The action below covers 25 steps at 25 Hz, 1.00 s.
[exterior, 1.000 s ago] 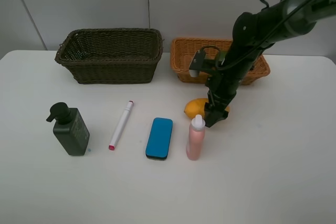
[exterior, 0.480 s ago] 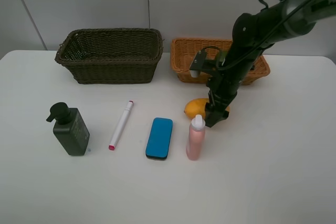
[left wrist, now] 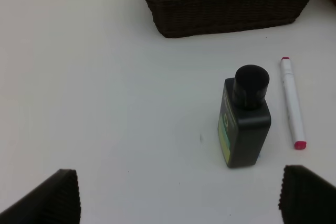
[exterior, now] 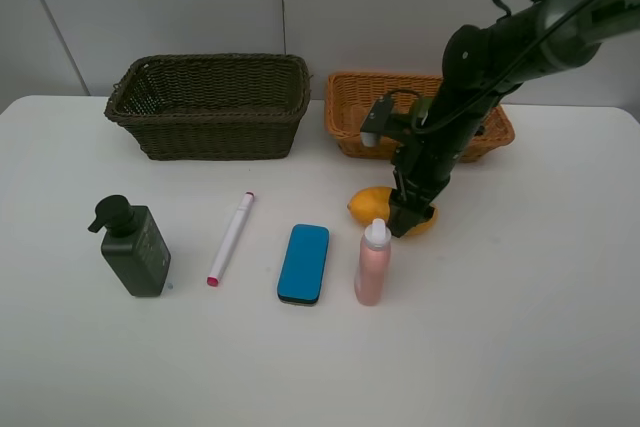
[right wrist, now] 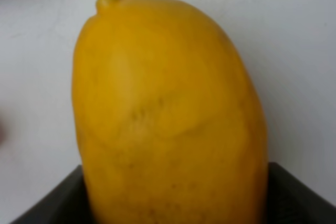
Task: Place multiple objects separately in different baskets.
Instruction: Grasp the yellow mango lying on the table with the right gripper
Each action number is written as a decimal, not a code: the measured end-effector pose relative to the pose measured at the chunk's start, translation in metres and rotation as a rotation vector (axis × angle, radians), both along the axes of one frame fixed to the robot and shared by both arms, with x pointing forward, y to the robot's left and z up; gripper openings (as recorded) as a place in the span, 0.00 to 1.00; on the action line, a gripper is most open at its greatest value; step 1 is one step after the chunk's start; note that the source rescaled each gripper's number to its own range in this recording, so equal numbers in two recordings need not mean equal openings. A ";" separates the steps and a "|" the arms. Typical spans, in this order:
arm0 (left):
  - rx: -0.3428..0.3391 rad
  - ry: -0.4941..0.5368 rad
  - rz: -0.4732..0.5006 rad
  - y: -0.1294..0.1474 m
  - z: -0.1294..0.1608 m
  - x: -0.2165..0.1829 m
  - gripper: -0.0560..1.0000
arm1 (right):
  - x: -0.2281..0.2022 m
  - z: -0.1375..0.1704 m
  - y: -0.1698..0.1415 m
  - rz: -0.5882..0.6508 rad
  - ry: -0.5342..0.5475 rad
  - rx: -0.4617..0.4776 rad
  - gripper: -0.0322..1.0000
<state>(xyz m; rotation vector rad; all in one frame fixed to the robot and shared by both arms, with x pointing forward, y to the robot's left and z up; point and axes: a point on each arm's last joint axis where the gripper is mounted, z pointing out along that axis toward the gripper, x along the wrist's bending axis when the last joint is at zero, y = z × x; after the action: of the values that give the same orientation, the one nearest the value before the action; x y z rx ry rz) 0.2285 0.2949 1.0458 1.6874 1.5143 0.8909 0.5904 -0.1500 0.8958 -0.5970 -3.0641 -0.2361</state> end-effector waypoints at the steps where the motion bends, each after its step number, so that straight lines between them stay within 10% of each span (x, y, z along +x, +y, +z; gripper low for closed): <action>1: 0.000 0.000 0.000 0.000 0.000 0.000 1.00 | 0.000 0.000 0.000 0.000 0.000 0.000 0.28; 25: 0.000 0.000 0.000 0.000 0.000 0.000 1.00 | -0.004 0.045 0.000 0.003 -0.052 0.039 0.28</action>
<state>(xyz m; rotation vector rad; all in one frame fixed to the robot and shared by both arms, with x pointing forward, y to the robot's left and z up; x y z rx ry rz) 0.2285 0.2949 1.0458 1.6874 1.5143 0.8909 0.5869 -0.1497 0.9406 -0.5940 -3.1015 -0.3151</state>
